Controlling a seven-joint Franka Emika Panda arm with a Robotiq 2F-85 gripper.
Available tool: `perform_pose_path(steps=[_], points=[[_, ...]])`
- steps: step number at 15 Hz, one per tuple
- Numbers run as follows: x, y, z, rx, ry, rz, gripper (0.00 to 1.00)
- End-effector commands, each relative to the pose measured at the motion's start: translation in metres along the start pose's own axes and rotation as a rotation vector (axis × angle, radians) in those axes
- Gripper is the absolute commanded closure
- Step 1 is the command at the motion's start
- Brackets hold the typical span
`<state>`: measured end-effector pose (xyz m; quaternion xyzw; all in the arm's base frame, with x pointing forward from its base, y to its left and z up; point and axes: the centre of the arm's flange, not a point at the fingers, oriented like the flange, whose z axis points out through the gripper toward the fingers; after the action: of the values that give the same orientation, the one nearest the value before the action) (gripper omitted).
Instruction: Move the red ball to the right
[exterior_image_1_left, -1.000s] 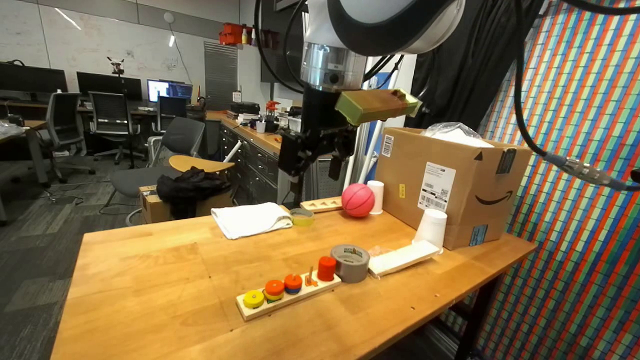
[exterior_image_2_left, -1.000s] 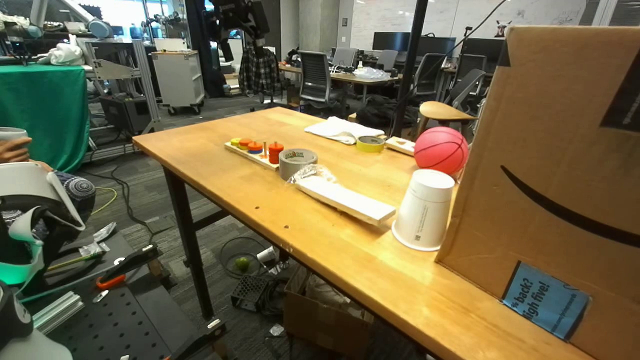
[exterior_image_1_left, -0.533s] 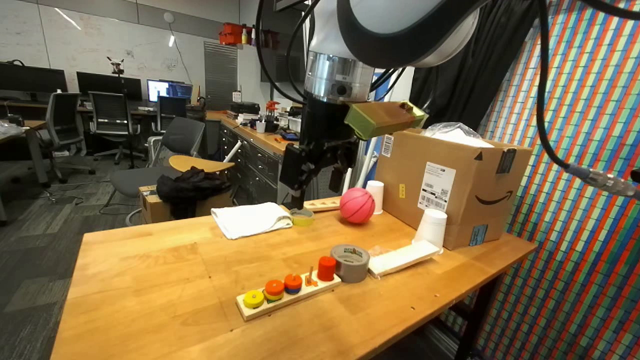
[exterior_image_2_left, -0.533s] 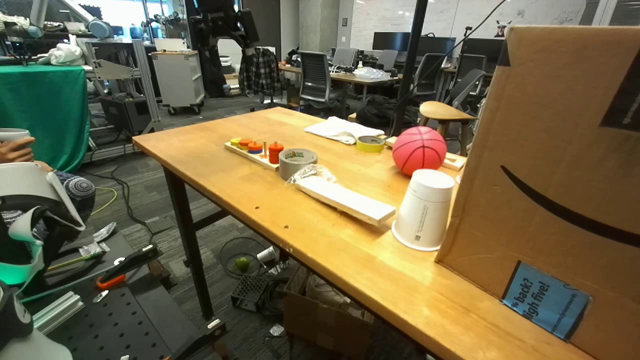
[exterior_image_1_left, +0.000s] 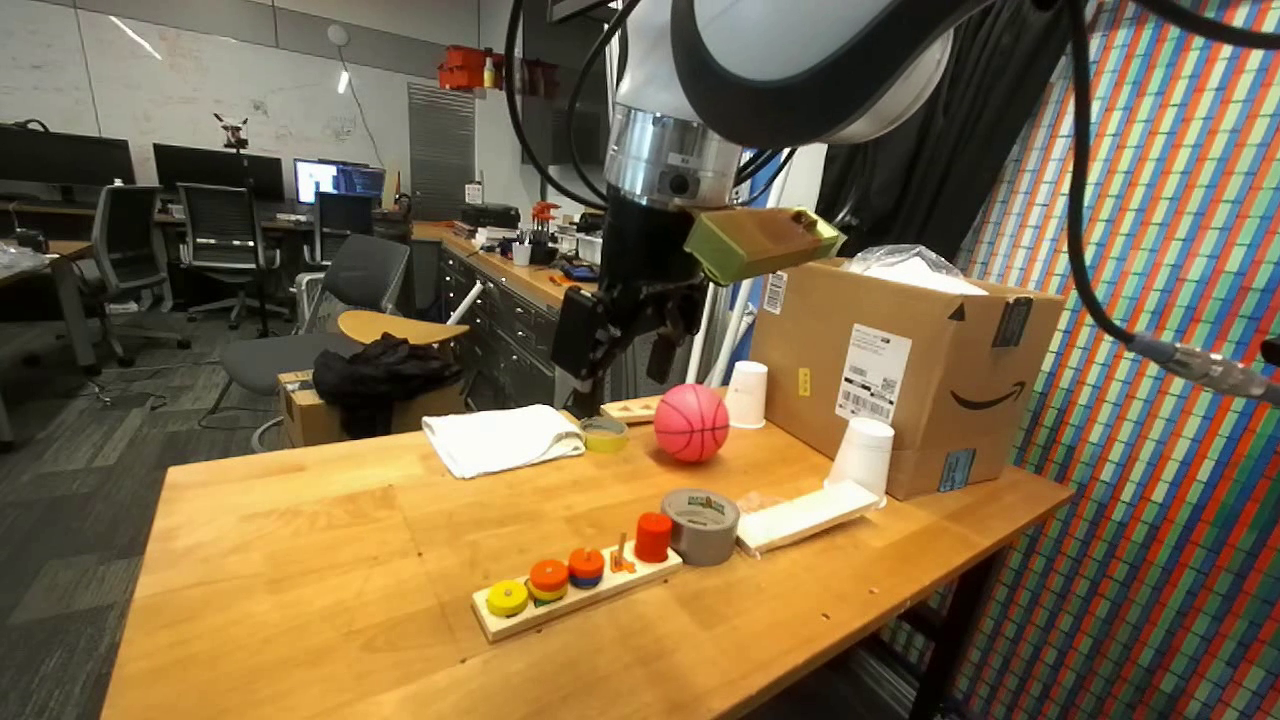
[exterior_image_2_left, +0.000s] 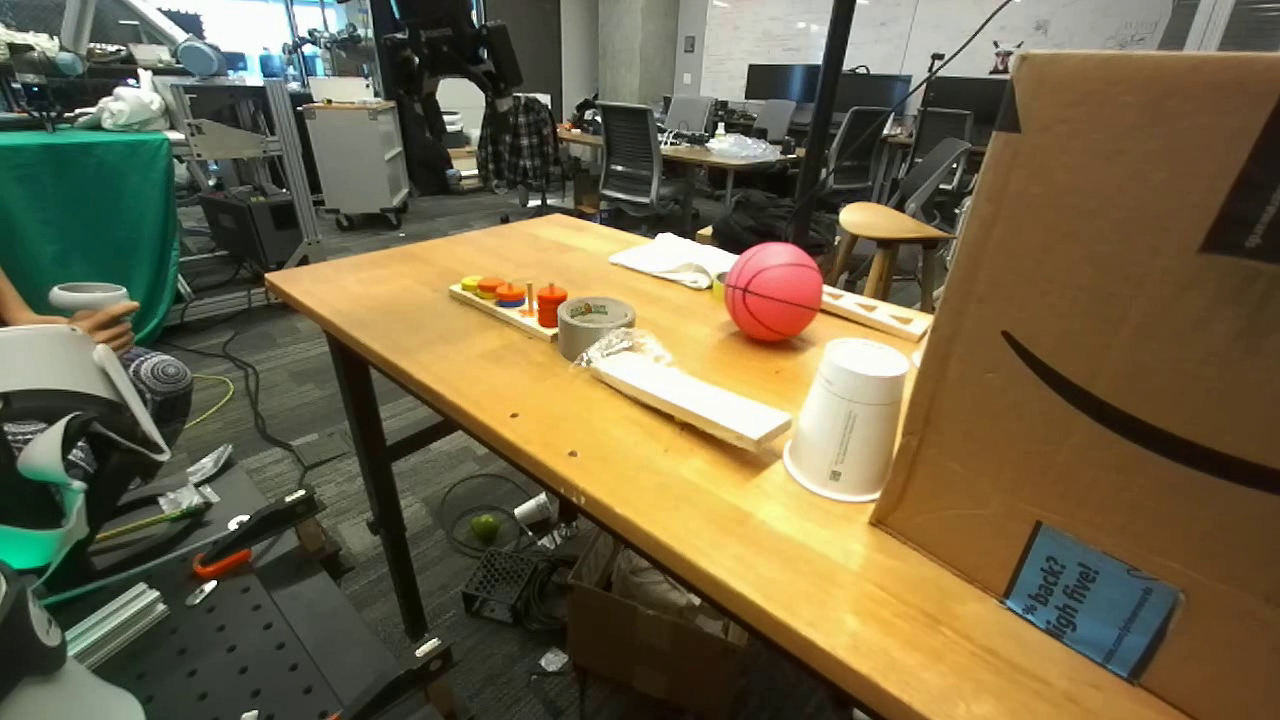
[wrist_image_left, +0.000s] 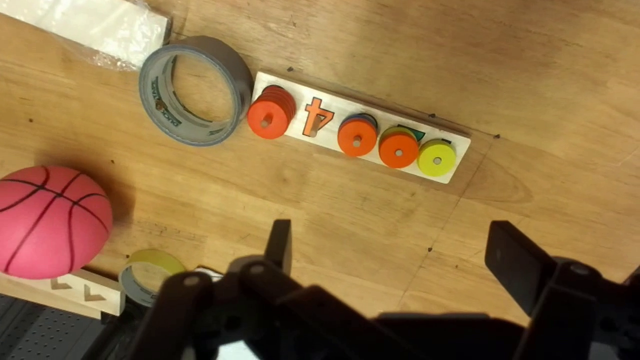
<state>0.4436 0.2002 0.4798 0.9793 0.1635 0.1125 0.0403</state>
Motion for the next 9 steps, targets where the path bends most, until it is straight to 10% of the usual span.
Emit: perform_pose_path(steps=[1,9], points=[[0.028,0.000,0.006,0.033,0.025,-0.024,0.00],[0.121,0.020,0.053,0.057,-0.002,-0.048,0.00]])
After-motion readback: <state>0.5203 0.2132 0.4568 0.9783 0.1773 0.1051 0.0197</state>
